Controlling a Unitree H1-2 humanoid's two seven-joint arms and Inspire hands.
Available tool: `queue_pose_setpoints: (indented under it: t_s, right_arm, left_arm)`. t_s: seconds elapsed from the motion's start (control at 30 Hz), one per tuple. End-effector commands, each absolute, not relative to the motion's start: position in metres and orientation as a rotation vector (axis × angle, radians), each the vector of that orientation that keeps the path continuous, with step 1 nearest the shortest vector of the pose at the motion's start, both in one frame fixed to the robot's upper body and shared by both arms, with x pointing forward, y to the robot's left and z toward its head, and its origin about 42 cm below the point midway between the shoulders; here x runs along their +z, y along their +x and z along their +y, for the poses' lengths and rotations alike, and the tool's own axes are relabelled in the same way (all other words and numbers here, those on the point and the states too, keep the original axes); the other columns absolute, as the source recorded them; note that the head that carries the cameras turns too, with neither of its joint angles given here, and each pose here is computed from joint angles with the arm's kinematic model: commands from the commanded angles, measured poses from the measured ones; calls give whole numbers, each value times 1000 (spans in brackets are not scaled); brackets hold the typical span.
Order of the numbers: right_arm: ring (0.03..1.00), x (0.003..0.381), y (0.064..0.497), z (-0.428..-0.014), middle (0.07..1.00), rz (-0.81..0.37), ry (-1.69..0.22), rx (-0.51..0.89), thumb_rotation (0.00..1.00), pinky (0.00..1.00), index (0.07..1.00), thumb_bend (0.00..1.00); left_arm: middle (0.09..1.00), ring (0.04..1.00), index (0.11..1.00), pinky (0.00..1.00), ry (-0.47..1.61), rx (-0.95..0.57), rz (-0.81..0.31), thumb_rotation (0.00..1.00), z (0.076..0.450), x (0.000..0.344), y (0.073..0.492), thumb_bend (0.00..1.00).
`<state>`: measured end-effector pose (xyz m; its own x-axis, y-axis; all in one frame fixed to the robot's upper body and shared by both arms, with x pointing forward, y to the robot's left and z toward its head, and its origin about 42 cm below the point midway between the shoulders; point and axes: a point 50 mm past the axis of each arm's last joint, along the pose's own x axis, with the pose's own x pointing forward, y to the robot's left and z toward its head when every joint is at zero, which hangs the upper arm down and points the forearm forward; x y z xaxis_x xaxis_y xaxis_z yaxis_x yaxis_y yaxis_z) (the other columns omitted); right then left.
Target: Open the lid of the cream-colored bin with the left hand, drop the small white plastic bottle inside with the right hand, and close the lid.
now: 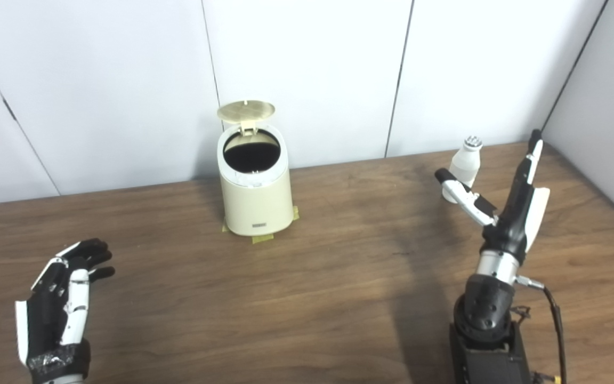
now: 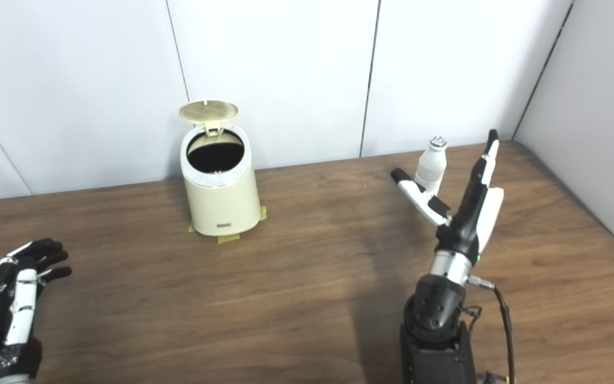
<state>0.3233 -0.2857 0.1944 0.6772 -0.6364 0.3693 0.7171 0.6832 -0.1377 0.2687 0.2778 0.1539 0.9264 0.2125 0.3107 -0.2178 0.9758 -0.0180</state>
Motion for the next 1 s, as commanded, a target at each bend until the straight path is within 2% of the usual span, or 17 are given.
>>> queue_pose_setpoints:
  t_s: [0.0, 0.07, 0.17, 0.27, 0.5, 0.67, 0.87, 0.97]
  right_arm:
    - [1000, 218, 334, -295, 1000, -386, -283, -785, 330, 994, 1000, 840]
    - [1000, 218, 340, -302, 1000, -386, -283, -799, 316, 967, 1000, 843]
    - [1000, 220, 348, -311, 1000, -386, -255, -796, 291, 994, 1000, 825]
    - [1000, 220, 358, -320, 1000, -367, -237, -780, 255, 942, 1000, 813]
    - [1000, 216, 370, -330, 1000, -308, -267, -796, 297, 976, 1000, 863]
    - [1000, 213, 377, -334, 1000, -287, -250, -795, 272, 966, 1000, 859]
    - [969, 206, 389, -346, 1000, -230, -283, -769, 248, 856, 1000, 824]
    - [978, 203, 392, -351, 1000, -208, -296, -746, 245, 864, 1000, 820]
  left_arm:
    - [699, 696, 673, 610, 20, 199, -409, 567, 275, 170, 280, 210]
    - [696, 693, 668, 604, 15, 204, -407, 553, 273, 170, 280, 208]
    - [696, 698, 669, 617, 24, 215, -402, 547, 273, 170, 281, 199]
    - [698, 700, 670, 618, 19, 220, -400, 519, 273, 171, 282, 191]
    - [695, 697, 668, 632, 33, 219, -407, 546, 275, 171, 282, 183]
    - [694, 693, 667, 626, 37, 213, -412, 547, 276, 170, 284, 174]
    - [693, 693, 665, 624, 24, 214, -409, 537, 275, 169, 287, 184]
    - [692, 692, 665, 620, 17, 216, -408, 523, 274, 169, 288, 181]
